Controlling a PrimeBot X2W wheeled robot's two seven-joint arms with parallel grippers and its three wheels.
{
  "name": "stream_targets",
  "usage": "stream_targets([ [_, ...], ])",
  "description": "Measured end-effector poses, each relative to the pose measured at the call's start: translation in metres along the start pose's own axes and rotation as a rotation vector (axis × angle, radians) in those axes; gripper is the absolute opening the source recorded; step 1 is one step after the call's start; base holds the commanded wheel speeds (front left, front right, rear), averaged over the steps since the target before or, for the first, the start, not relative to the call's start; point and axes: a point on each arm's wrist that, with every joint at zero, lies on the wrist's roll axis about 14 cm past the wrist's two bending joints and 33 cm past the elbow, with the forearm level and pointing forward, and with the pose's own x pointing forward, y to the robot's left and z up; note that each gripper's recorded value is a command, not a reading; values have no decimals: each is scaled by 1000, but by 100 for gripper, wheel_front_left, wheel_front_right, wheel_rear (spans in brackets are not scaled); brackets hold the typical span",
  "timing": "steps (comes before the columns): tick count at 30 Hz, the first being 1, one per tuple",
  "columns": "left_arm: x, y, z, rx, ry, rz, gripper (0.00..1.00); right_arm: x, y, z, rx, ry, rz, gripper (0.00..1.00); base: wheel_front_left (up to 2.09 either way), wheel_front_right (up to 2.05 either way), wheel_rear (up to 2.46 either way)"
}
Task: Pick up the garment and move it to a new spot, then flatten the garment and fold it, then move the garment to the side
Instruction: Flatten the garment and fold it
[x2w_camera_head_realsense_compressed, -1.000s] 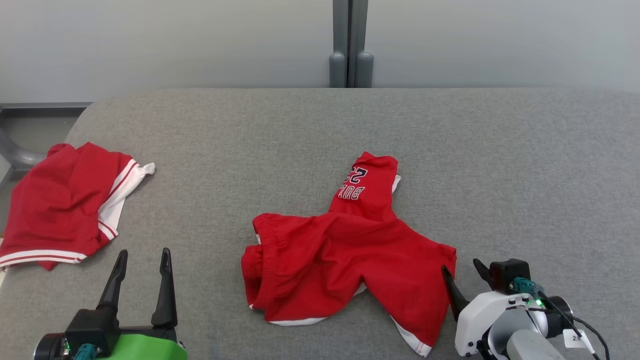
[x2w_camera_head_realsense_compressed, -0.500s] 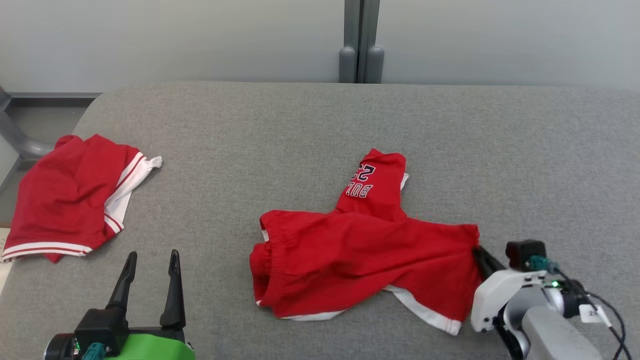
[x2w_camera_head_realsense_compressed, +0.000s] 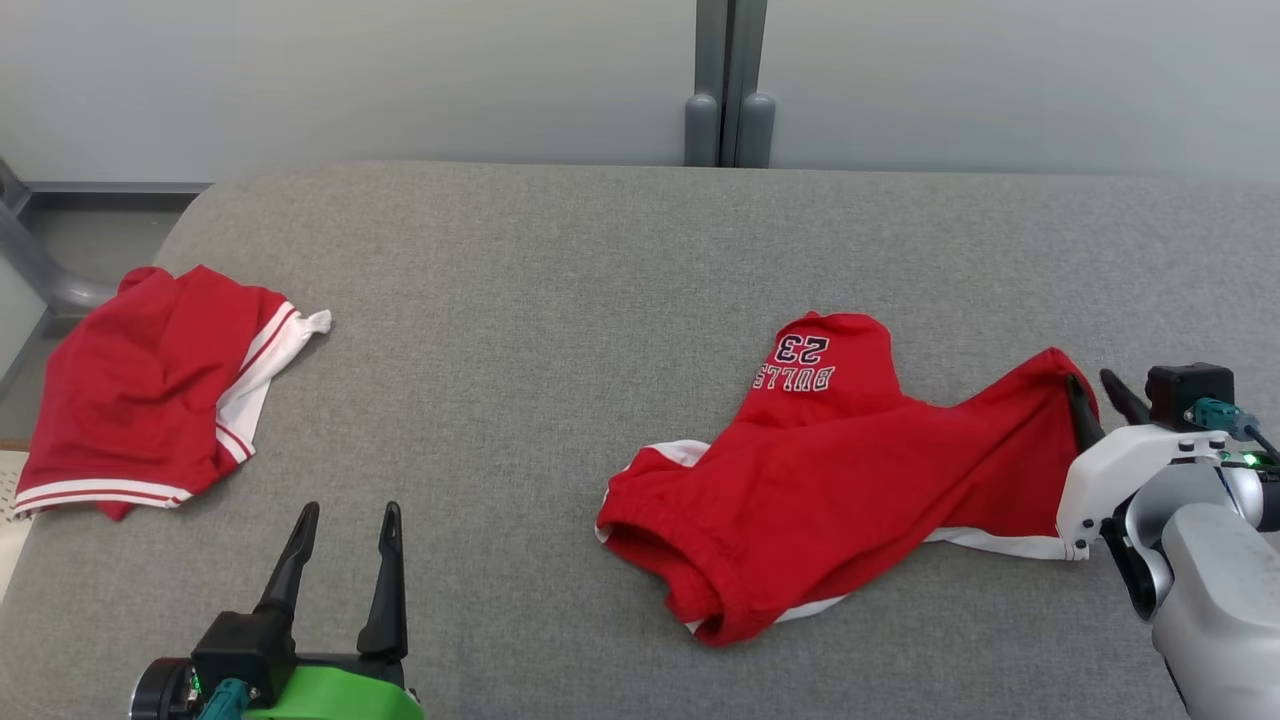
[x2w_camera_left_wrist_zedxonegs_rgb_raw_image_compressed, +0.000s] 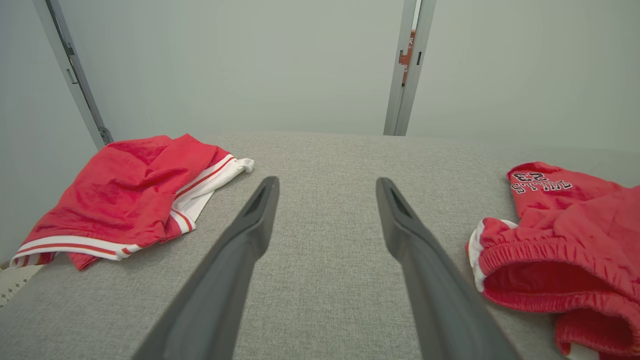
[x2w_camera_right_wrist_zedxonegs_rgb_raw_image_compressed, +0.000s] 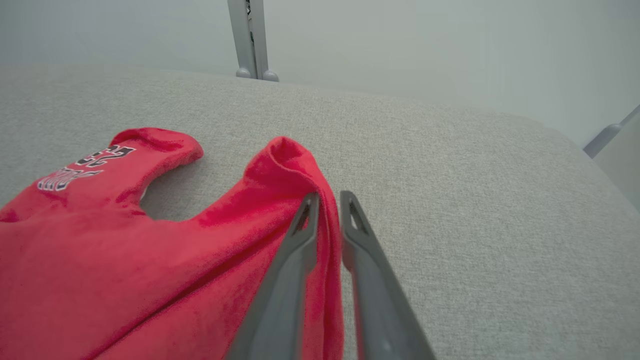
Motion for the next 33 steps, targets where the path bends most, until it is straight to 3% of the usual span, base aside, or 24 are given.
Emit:
stream_targets([
  [12, 4, -15, 9, -9, -33, -47, 100, -28, 17, 47, 13, -236, 32, 100, 0, 0, 0],
  [23, 10, -37, 4, -14, -16, -118, 100, -80, 39, 36, 90, -316, 31, 100, 0, 0, 0],
  [33, 2, -97, -21, -39, 66, -305, 100, -101, 47, 29, 128, -329, 17, 100, 0, 0, 0],
])
